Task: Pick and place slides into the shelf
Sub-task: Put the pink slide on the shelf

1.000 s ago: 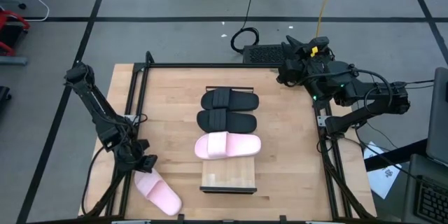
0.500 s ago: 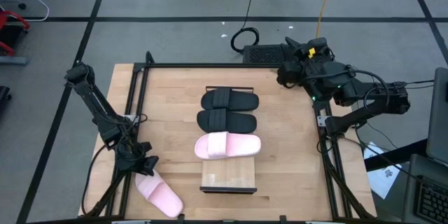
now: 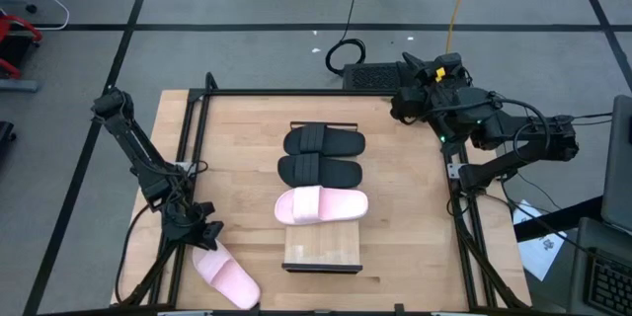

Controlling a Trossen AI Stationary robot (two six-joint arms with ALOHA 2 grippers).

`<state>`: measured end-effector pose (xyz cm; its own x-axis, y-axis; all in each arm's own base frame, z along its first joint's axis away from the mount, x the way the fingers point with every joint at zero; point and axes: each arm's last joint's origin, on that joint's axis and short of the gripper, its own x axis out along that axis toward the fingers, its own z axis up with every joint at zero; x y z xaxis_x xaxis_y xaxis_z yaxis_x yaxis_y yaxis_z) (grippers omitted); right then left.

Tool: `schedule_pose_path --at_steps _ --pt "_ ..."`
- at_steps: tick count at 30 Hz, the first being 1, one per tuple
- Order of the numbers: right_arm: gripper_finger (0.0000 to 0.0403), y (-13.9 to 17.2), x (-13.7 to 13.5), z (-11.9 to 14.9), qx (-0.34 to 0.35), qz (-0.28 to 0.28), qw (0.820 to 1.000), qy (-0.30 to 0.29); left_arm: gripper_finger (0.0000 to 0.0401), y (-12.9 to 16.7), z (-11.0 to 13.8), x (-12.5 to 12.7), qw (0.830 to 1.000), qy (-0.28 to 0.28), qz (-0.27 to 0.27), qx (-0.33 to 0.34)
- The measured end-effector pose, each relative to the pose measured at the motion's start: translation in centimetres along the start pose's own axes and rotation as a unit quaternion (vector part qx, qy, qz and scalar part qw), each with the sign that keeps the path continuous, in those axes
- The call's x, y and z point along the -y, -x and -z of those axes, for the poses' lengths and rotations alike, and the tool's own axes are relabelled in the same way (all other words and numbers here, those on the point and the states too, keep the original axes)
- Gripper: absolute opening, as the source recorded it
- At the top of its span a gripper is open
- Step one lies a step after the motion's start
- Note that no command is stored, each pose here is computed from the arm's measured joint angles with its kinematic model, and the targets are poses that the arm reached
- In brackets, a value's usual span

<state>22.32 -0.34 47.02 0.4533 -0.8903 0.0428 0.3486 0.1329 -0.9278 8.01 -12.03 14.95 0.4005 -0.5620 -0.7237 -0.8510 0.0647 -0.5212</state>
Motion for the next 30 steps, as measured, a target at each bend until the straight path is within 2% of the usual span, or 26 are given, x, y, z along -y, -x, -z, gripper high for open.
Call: schedule_pose_path --at_steps 19,22,27,30 --pt "0.0107 0.0 0.0 0.0 0.000 0.000 1.000 0.000 0.0129 -0.4 -0.3 -0.3 1.000 -0.004 -0.001 -0.010" --pt "0.0107 0.0 0.0 0.0 0.000 0.000 1.000 0.000 0.0100 -0.6 -0.7 -0.4 1.000 0.007 -0.009 -0.021" --pt "0.0107 0.0 0.0 0.0 0.000 0.000 1.000 0.000 0.0015 -0.7 -1.0 -0.2 1.000 -0.002 -0.008 -0.022" --pt "0.0107 0.0 0.0 0.0 0.001 0.000 1.000 0.000 0.0011 -0.7 -1.0 -0.3 1.000 -0.001 -0.009 -0.022"
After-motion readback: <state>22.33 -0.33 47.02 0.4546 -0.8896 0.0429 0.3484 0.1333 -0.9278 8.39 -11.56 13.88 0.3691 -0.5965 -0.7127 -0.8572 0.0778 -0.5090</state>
